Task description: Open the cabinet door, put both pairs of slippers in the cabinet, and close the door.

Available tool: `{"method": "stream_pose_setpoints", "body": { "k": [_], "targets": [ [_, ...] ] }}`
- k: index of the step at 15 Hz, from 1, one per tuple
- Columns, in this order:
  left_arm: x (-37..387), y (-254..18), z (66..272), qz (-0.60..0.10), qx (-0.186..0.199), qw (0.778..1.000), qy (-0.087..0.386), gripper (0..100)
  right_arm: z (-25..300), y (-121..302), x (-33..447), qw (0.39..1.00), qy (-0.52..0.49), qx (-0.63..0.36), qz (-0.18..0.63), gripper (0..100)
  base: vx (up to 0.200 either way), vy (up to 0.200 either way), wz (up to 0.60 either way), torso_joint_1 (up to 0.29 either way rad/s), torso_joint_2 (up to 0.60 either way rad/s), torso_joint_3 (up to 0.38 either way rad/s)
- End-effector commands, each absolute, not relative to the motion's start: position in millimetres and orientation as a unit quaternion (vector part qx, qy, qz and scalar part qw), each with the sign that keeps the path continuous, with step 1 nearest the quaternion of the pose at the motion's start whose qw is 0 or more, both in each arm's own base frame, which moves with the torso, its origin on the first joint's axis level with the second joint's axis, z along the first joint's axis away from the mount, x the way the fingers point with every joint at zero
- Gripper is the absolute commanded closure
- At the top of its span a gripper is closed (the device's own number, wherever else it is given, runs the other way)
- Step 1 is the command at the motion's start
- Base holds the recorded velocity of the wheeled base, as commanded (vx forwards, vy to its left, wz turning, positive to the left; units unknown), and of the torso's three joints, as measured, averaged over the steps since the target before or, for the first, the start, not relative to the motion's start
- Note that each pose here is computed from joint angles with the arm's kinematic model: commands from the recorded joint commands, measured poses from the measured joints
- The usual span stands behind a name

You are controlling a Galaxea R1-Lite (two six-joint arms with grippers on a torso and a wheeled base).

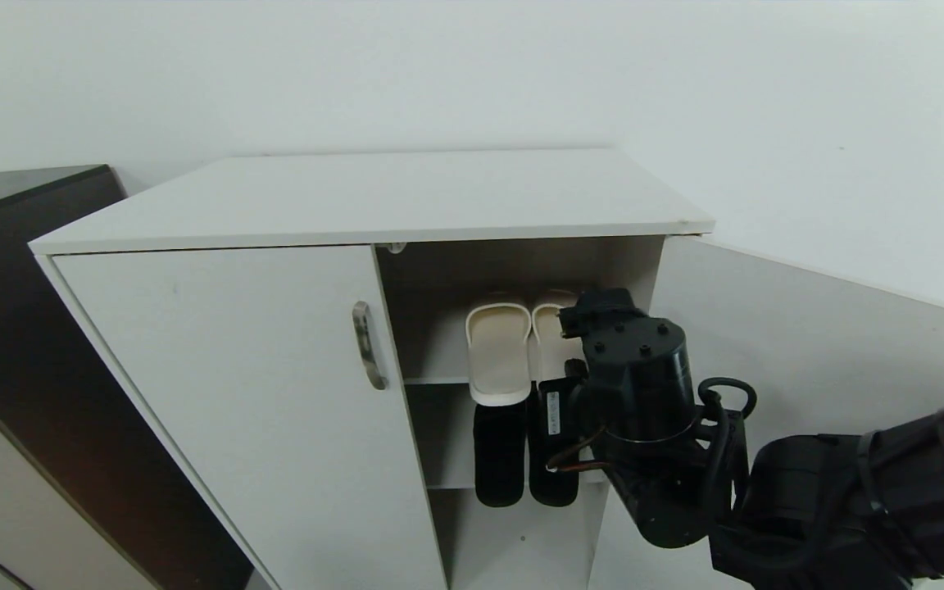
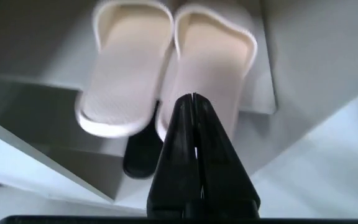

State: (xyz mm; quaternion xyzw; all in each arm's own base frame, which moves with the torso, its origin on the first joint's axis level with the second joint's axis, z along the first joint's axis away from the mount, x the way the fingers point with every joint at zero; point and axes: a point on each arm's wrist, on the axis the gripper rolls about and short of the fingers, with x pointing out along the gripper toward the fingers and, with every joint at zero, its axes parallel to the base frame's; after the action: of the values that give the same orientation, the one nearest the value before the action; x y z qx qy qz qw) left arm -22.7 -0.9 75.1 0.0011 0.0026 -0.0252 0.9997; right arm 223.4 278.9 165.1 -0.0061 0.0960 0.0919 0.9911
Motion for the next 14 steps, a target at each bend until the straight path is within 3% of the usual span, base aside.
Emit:
{"method": "stream_pose_setpoints", "body": {
  "k": [1, 14],
  "targets": [
    [-23, -1, 75, -0.025, 0.001, 1.0, 0.002, 100, 160, 278, 223, 0.991, 0.097, -0.012, 0.094, 100, -0.2, 0.0, 0.0, 0.002, 0.0, 0.002],
    [-23, -1, 75, -0.025, 0.001, 1.0, 0.003, 100, 145, 270, 218, 0.986, 0.074, -0.018, 0.149, 100, -0.2, 0.0, 0.0, 0.002, 0.0, 0.005]
  ]
}}
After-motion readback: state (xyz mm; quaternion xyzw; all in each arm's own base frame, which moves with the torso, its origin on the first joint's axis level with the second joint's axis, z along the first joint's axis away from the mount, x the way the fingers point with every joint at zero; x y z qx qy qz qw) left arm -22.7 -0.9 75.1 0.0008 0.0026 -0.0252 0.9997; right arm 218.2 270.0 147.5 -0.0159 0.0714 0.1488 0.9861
